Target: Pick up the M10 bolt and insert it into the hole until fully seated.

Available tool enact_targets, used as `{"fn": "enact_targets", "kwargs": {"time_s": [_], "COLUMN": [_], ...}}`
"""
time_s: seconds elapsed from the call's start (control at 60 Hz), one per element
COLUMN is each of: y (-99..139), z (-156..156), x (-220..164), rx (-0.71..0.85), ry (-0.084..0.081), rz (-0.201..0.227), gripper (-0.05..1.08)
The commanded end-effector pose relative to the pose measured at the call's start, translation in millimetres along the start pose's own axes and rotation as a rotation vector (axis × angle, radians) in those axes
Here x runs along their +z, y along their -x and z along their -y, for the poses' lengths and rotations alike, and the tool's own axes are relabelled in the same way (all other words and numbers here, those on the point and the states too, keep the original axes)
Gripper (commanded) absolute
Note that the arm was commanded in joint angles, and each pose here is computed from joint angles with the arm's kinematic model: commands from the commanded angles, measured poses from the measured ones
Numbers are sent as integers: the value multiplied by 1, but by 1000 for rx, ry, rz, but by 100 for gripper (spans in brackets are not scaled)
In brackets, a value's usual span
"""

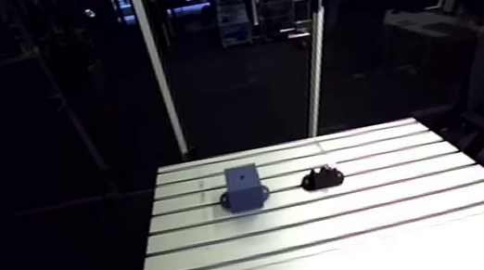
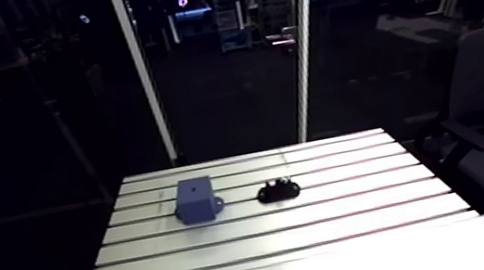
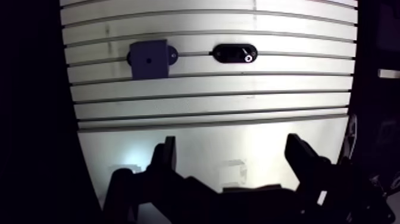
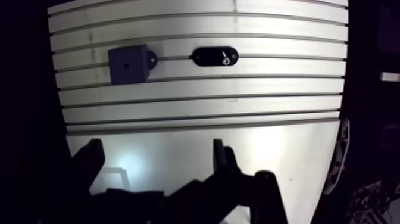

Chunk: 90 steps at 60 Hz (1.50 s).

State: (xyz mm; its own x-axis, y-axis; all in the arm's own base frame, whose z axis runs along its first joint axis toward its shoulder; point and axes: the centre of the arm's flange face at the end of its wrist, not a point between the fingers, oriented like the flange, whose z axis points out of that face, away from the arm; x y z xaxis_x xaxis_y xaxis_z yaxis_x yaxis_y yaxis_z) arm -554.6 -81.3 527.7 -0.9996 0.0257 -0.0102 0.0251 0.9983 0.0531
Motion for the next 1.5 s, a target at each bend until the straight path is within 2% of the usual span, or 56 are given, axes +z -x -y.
{"fn": "enact_targets", "kwargs": {"time_s": [0.017, 0.117, 0.233, 0.4, 0.517, 0.7, 1.017, 1.1, 1.117, 1.133, 1.15, 1.167, 1.183, 1.2, 1.217, 1.233, 1.25, 1.283, 1.4, 1.5], "y": [-1, -1, -3, -7, -8, -9, -11, -9, -9, -9, -10, -10, -11, -11, -12, -12, -13, -13, -14, -16], "z": [-1, -2, -6, -13, -17, -22, -71, -79, -81, -81, -81, -81, -82, -82, -84, -84, -86, -88, -97, -104], "x": [15, 18, 20, 31, 42, 55, 86, 102, 109, 109, 117, 117, 124, 124, 131, 131, 135, 140, 156, 171], "rx": [8, 30, 25, 30, 23, 5, 23, 12, 8, 8, 2, 2, 1, 1, 5, 5, 10, 11, -8, -8], "ry": [18, 15, 23, 26, 19, 18, 13, -2, -13, -13, -27, -27, -41, -41, -53, -53, -60, -64, -60, -59], "rz": [29, 25, 9, -7, -15, -6, 18, 45, 57, 57, 69, 69, 76, 76, 79, 79, 78, 74, 44, 38], "gripper": [1, 1, 1, 1, 1, 1, 1, 1, 1, 1, 1, 1, 1, 1, 1, 1, 1, 1, 1, 1]}}
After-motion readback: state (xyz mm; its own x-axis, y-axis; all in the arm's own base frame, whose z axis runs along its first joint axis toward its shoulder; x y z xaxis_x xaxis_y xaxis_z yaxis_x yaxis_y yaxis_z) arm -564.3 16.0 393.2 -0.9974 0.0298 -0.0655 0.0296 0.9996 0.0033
